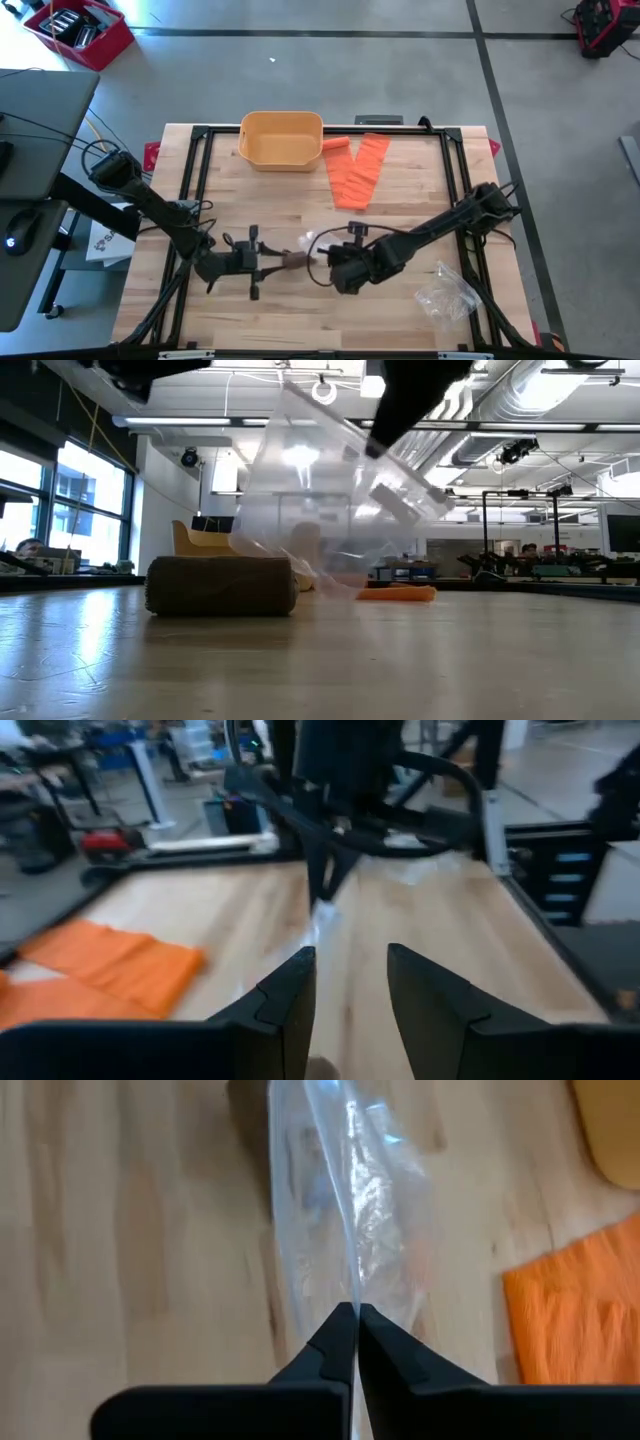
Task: Roll bandage
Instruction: Open the left transparent zip bag
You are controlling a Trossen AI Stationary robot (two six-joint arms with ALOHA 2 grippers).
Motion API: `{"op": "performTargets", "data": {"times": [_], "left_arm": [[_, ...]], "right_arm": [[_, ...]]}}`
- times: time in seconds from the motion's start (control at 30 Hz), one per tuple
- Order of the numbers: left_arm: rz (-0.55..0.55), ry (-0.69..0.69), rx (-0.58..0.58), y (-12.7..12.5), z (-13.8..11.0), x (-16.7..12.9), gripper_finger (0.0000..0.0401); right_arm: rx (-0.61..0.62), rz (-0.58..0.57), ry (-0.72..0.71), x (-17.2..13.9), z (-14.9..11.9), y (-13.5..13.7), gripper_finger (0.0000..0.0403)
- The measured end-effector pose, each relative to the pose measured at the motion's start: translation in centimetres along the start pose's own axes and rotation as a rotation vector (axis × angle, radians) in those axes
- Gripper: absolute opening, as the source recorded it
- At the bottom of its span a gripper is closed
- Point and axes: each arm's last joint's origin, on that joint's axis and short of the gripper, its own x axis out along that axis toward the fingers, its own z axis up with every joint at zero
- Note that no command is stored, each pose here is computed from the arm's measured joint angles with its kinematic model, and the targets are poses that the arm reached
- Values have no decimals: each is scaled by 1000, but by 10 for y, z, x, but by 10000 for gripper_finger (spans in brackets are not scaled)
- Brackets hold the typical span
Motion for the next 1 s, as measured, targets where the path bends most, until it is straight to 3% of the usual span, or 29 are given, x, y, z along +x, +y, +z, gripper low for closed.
{"op": "performTargets", "data": {"times": [0.27,0.6,0.73,1.0], "left_arm": [[112,6,23,29,2,24,119],[232,5,246,50,34,45,130],[264,107,303,62,30,53,137],[227,152,261,67,25,57,138]], "right_arm": [[83,-76,-63,10,14,-19,1],[241,-288,-109,27,28,-65,0],[213,-285,-136,31,35,-73,0],[99,-210,-178,36,42,-61,0]]}}
